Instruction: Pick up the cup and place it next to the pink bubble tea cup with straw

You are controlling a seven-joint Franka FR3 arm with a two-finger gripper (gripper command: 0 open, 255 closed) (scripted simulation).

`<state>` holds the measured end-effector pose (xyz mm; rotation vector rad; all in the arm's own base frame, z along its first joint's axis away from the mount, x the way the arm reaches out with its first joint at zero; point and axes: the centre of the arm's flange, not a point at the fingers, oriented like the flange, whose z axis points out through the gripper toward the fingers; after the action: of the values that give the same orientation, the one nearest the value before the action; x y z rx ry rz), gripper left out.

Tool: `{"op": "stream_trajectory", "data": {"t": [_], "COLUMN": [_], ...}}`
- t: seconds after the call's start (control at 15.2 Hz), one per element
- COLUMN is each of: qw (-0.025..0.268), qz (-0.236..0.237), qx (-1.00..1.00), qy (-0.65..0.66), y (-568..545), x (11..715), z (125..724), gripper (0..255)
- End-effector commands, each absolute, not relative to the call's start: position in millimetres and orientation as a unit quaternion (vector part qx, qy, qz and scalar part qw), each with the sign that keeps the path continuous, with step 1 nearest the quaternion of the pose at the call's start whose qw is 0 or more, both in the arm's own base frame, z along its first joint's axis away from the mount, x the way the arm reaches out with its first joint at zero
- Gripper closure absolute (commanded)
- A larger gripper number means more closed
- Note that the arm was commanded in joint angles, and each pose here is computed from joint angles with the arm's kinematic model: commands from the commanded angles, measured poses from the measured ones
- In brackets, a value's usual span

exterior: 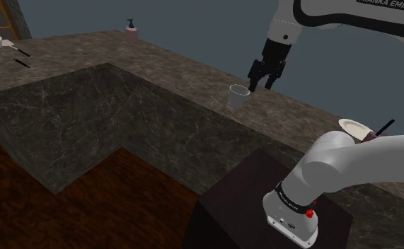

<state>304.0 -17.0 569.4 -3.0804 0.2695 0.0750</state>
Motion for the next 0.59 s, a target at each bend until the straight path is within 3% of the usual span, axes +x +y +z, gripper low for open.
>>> {"op": "stream_trajectory", "data": {"t": [0.0, 0.53], "qw": [0.024, 0.039], "qz": [0.024, 0.017], "qx": [-0.996, -0.995], "qy": [0.087, 0.091], "y": [-17, -106], "x": [304, 351], "z": [569, 530], "gripper": [0, 0]}}
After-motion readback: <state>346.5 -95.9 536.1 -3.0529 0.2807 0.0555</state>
